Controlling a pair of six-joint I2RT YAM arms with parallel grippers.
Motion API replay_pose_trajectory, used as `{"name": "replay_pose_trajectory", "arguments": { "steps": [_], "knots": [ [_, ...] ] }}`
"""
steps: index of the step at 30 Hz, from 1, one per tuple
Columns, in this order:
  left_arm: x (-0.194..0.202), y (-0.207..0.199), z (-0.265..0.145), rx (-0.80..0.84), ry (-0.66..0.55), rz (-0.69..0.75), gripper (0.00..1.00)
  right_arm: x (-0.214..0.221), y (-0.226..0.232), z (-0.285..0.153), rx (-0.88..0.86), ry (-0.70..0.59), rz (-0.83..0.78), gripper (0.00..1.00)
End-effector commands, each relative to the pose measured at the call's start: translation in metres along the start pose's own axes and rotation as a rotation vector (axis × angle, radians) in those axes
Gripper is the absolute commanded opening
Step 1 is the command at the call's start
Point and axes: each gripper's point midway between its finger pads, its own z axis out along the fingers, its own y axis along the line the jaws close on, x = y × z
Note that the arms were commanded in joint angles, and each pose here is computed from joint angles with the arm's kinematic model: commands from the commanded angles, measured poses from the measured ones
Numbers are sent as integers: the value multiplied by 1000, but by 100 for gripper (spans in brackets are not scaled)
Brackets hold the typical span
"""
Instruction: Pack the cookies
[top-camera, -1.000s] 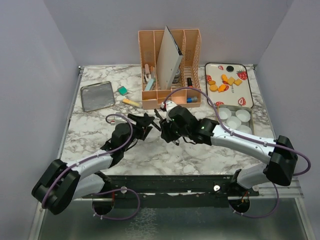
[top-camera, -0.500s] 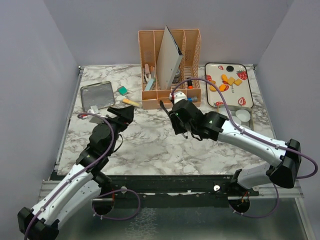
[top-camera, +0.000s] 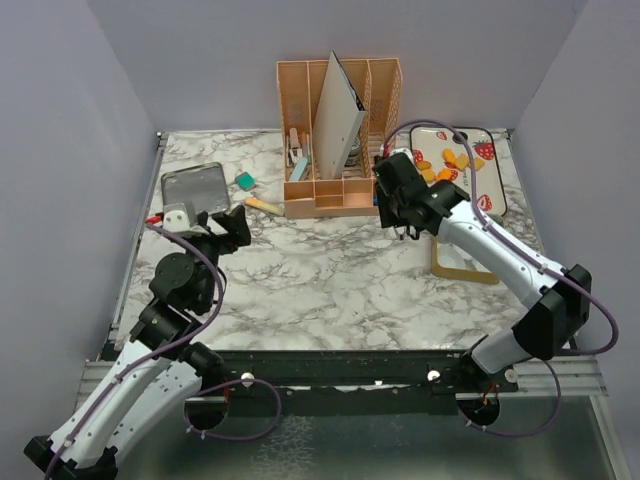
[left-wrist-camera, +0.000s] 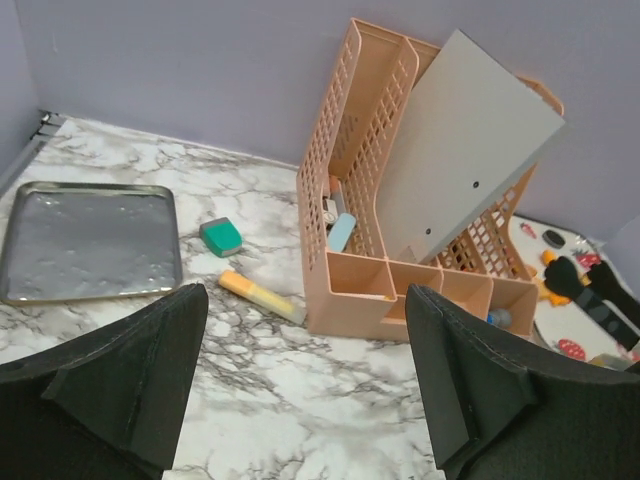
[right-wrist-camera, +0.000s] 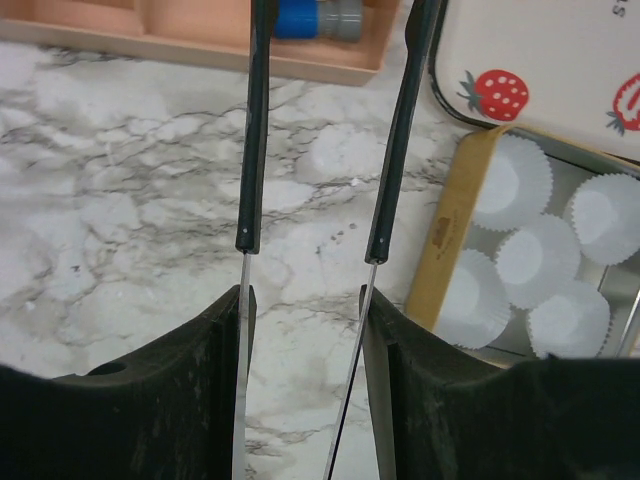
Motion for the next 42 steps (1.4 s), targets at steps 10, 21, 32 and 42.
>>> {"name": "replay_pose_trajectory", "arguments": {
  "steps": [10,21,32,42],
  "knots": [
    [24,-14,-2,134,57,127,87,-19,-115,72,191,91,239,48],
    [20,-4,-6,96,25,123,87,-25,-173,142,140,147,429,49],
    [23,-3,-6,97,27,127,87,-13,-180,181,53,198,500,49],
    [24,-2,-7,96,29,130,87,-7,-187,197,97,243,485,46]
  ]
}}
